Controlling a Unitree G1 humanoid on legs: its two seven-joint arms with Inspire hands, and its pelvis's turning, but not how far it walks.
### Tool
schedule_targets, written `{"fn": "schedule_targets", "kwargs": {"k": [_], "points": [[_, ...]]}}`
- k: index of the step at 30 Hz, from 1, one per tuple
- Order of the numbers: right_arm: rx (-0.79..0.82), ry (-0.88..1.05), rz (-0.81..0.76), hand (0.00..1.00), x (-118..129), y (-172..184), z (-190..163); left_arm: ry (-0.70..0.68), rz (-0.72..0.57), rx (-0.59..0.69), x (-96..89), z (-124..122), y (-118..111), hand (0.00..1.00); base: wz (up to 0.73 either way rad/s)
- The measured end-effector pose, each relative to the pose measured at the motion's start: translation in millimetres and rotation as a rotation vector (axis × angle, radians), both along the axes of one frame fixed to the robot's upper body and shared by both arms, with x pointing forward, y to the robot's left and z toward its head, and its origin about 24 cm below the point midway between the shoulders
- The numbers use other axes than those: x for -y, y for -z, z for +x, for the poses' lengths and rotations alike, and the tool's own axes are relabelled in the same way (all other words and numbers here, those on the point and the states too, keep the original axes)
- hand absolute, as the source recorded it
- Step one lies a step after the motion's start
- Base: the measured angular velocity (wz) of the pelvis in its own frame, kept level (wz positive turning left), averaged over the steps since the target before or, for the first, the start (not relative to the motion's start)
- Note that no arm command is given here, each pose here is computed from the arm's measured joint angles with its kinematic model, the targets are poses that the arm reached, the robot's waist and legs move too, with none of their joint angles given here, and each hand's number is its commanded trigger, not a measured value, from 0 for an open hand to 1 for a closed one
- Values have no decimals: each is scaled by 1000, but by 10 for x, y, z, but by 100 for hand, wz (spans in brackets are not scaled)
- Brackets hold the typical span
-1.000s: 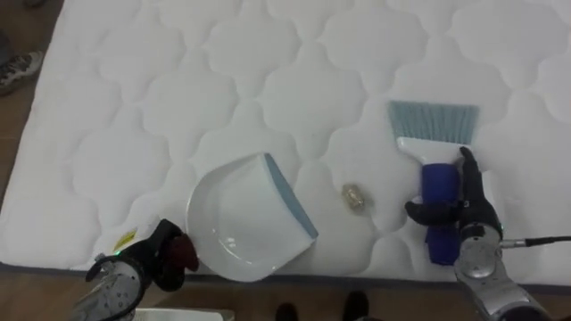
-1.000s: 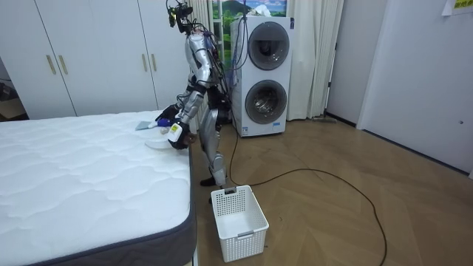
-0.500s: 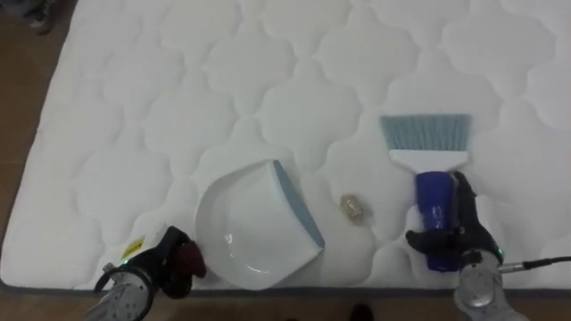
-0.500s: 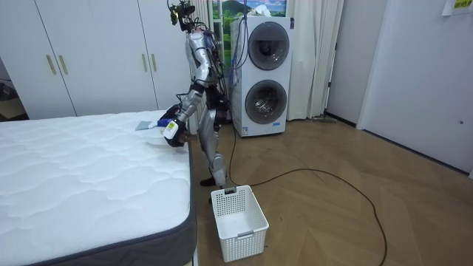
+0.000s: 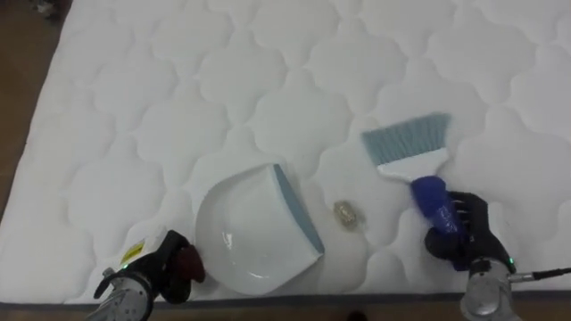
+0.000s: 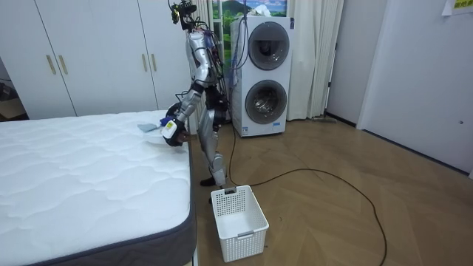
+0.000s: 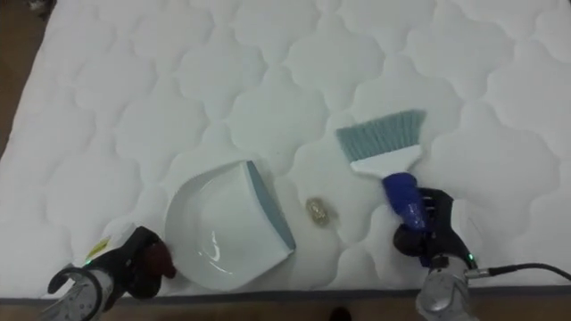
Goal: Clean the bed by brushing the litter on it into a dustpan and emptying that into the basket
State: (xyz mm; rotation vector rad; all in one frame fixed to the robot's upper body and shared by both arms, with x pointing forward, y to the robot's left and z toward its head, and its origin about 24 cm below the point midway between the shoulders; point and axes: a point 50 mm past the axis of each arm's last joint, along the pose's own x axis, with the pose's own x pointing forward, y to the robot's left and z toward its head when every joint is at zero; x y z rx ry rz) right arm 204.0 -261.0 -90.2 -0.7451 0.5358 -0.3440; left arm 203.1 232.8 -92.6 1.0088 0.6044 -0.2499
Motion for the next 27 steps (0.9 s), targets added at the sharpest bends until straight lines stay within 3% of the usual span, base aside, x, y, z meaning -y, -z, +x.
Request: {"fn": "schedule_targets", "kwargs": {"k": [27], "points": [[-22, 82, 21, 100, 71, -11, 75, 0, 22, 28, -68, 84, -72, 100, 0]]}}
